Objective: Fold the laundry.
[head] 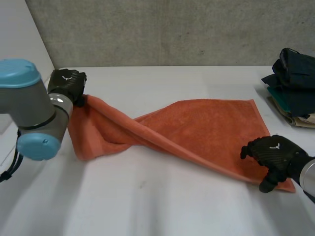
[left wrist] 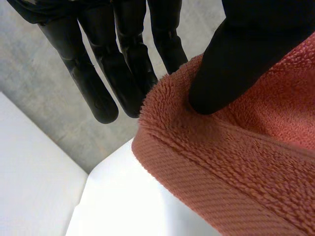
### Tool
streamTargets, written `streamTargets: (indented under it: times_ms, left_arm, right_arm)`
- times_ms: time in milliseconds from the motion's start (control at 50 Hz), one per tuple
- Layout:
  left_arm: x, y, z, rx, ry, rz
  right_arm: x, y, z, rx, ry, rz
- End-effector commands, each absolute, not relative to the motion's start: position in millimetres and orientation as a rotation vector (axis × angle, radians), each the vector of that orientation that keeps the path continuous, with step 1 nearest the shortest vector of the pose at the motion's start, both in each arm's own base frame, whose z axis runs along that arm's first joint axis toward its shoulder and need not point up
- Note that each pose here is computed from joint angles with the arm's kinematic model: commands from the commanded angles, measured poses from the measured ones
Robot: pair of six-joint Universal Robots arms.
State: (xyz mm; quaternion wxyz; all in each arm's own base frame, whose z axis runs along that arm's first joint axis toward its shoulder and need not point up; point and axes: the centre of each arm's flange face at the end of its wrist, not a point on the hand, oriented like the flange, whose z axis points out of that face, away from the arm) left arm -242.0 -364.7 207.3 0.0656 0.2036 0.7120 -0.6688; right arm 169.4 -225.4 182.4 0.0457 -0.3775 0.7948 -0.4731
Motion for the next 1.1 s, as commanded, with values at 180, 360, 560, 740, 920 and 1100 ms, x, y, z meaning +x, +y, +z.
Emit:
streamTargets:
  times_ms: [180, 360, 560, 740, 920, 1100]
  left_arm:
    - [-246, -380, 185, 0.59, 2.167, -1.973]
    - [-244, -375, 179, 0.597, 2.19, -1.943]
    - [-241, -368, 179, 0.601, 2.204, -1.928]
    - [-239, -359, 187, 0.602, 2.199, -1.936]
    - [-236, -344, 206, 0.572, 2.2, -1.975]
    - [-235, -304, 254, 0.51, 2.189, -2.124]
  right_arm:
    - [167, -234, 162, -1.118, 2.401, -1.614]
    - [165, -241, 139, -1.127, 2.456, -1.535]
    - [162, -253, 125, -1.266, 2.442, -1.581]
    - [162, -271, 113, -1.296, 2.431, -1.668]
    - [152, -295, 125, -1.26, 2.481, -1.848]
    - [152, -293, 211, -1.242, 2.367, -2.118]
